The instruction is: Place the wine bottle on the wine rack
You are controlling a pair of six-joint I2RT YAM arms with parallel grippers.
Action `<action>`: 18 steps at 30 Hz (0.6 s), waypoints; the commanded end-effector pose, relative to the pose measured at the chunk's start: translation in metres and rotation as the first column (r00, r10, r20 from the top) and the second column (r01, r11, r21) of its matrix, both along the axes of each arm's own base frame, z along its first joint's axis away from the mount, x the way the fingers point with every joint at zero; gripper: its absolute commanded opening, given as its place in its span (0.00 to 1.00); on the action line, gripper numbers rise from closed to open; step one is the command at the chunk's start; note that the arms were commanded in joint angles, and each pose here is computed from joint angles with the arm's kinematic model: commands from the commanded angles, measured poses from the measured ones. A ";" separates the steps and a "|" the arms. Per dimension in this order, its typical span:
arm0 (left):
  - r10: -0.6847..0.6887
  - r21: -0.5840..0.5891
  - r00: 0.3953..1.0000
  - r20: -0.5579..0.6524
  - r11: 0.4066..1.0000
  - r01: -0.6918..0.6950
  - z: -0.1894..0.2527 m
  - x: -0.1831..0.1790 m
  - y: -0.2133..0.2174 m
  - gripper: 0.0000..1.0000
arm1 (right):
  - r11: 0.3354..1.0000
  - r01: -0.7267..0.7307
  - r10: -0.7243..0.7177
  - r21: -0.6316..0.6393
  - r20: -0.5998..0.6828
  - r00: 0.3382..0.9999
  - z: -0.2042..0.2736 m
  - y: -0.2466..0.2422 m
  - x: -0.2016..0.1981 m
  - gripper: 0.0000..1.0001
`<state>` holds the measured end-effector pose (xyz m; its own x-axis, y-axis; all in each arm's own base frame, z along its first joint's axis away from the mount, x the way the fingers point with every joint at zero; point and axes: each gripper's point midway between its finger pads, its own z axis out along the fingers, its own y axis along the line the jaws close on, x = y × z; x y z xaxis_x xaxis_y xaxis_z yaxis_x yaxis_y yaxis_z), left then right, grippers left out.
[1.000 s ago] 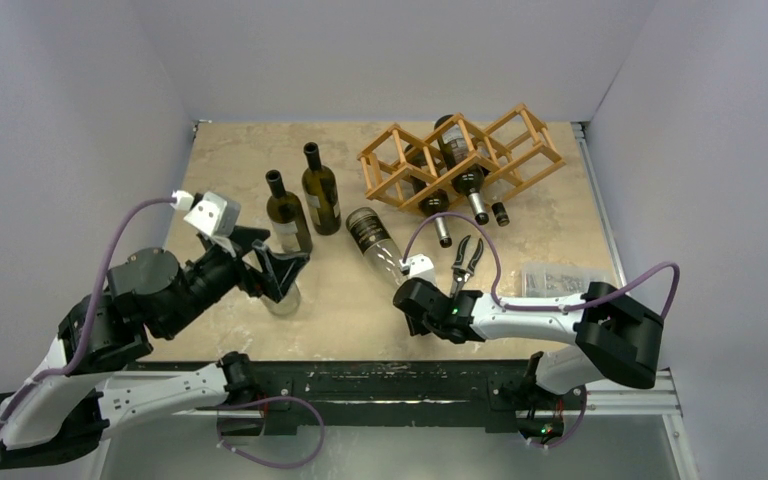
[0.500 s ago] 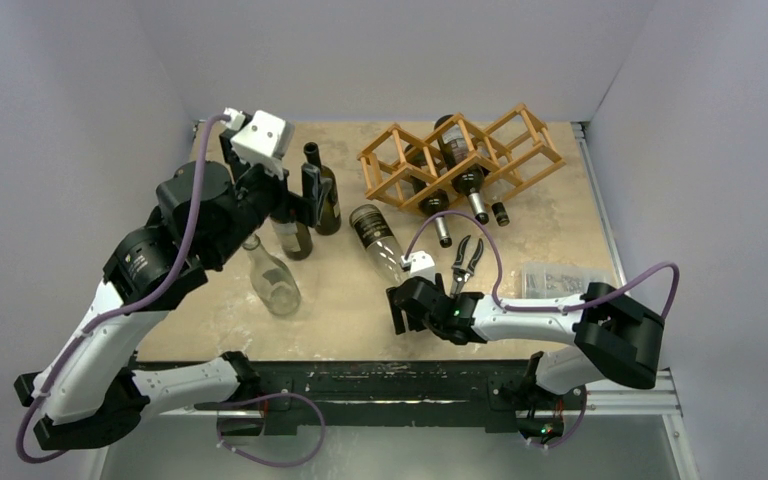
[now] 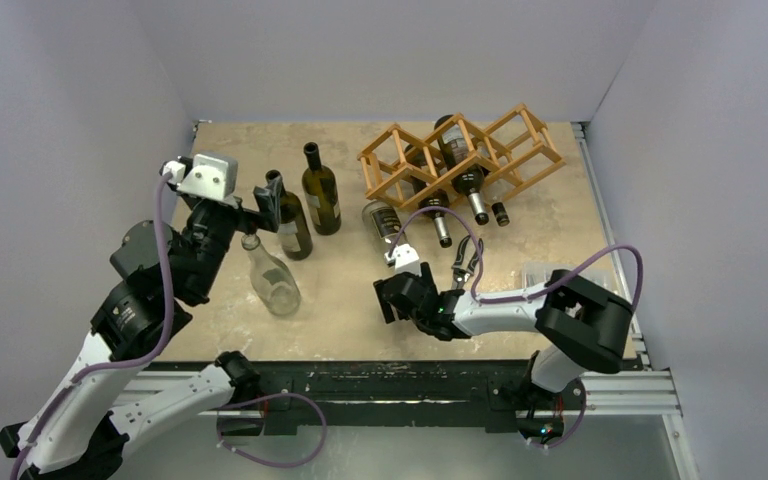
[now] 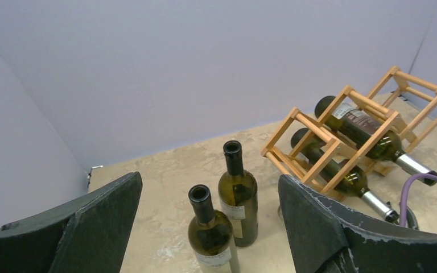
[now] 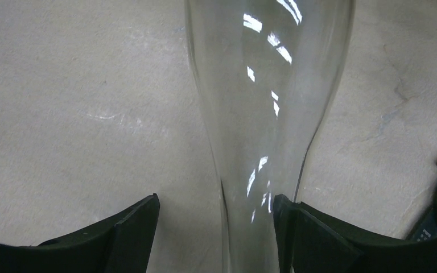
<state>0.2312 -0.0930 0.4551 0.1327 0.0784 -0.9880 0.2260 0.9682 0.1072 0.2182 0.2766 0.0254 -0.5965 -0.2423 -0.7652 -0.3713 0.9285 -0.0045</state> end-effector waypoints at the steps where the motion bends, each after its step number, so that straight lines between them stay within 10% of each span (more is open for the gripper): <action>1: 0.086 -0.034 0.992 0.090 0.996 -0.083 0.011 0.006 0.014 0.89 | 0.998 0.011 -0.020 0.064 0.140 0.990 0.022 0.027 0.032 0.78; 18: 0.077 -0.046 0.991 0.110 0.996 -0.072 0.009 0.001 0.016 0.87 | 0.984 0.176 -0.179 0.037 0.117 0.977 0.000 0.007 0.036 0.34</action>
